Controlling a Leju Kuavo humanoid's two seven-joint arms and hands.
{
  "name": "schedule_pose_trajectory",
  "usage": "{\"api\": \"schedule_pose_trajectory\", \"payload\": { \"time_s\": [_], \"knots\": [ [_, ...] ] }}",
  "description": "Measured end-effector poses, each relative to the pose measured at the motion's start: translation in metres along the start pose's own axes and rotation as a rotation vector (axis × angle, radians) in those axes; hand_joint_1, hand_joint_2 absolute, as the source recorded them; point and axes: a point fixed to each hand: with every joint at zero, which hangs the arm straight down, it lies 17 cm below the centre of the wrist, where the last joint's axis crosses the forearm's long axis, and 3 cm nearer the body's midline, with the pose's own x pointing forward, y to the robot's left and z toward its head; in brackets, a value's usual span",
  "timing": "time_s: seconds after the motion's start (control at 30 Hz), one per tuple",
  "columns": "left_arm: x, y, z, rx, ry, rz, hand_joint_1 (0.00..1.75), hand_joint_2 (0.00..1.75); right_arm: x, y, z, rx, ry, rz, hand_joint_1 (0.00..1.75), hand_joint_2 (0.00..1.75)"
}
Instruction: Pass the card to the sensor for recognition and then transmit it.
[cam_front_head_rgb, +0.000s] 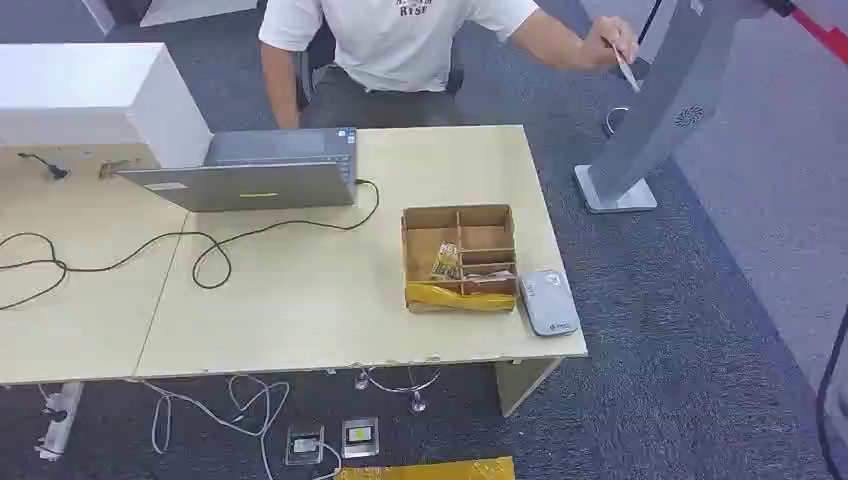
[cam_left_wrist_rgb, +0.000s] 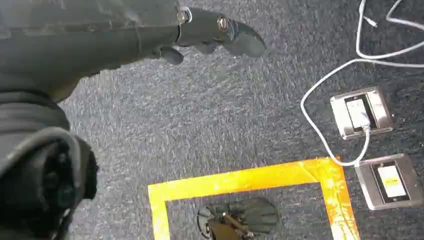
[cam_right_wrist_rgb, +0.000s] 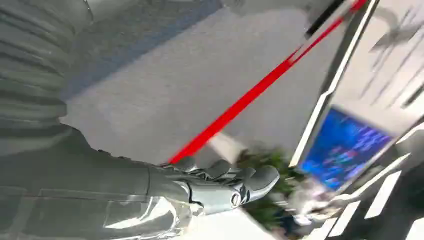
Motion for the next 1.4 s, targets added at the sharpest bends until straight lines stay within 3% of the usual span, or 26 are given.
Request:
{"api": "schedule_pose_trajectory", "payload": {
  "time_s": [0.23,0.4,0.83,1.2,1.23,1.27,1.4],
  "knots": [
    [0.003,-0.002,0.0,-0.01,-0.013,-0.006,0.0,0.0,0.102,0.089,0.011,0.185,-0.255,0.17,0.0,1.75],
    [0.003,-0.004,0.001,-0.018,-0.014,-0.005,0.0,0.0,0.15,0.148,0.034,0.304,-0.383,0.25,0.0,1.75],
    [-0.001,-0.005,0.002,-0.026,-0.005,0.004,0.0,0.0,0.207,0.246,0.098,0.509,-0.574,0.364,0.0,1.75],
    [-0.002,-0.005,0.002,-0.025,-0.002,0.005,0.0,0.0,0.22,0.272,0.12,0.558,-0.623,0.391,0.0,1.75],
    [-0.002,-0.005,0.002,-0.025,-0.002,0.006,0.0,0.0,0.22,0.273,0.121,0.561,-0.626,0.393,0.07,1.75],
    [-0.002,-0.005,0.002,-0.025,-0.001,0.007,0.0,0.0,0.22,0.274,0.121,0.562,-0.627,0.394,1.71,1.75],
    [-0.003,-0.005,0.002,-0.025,0.002,0.011,0.0,0.0,0.221,0.276,0.124,0.569,-0.633,0.4,1.75,1.75]
  ]
}}
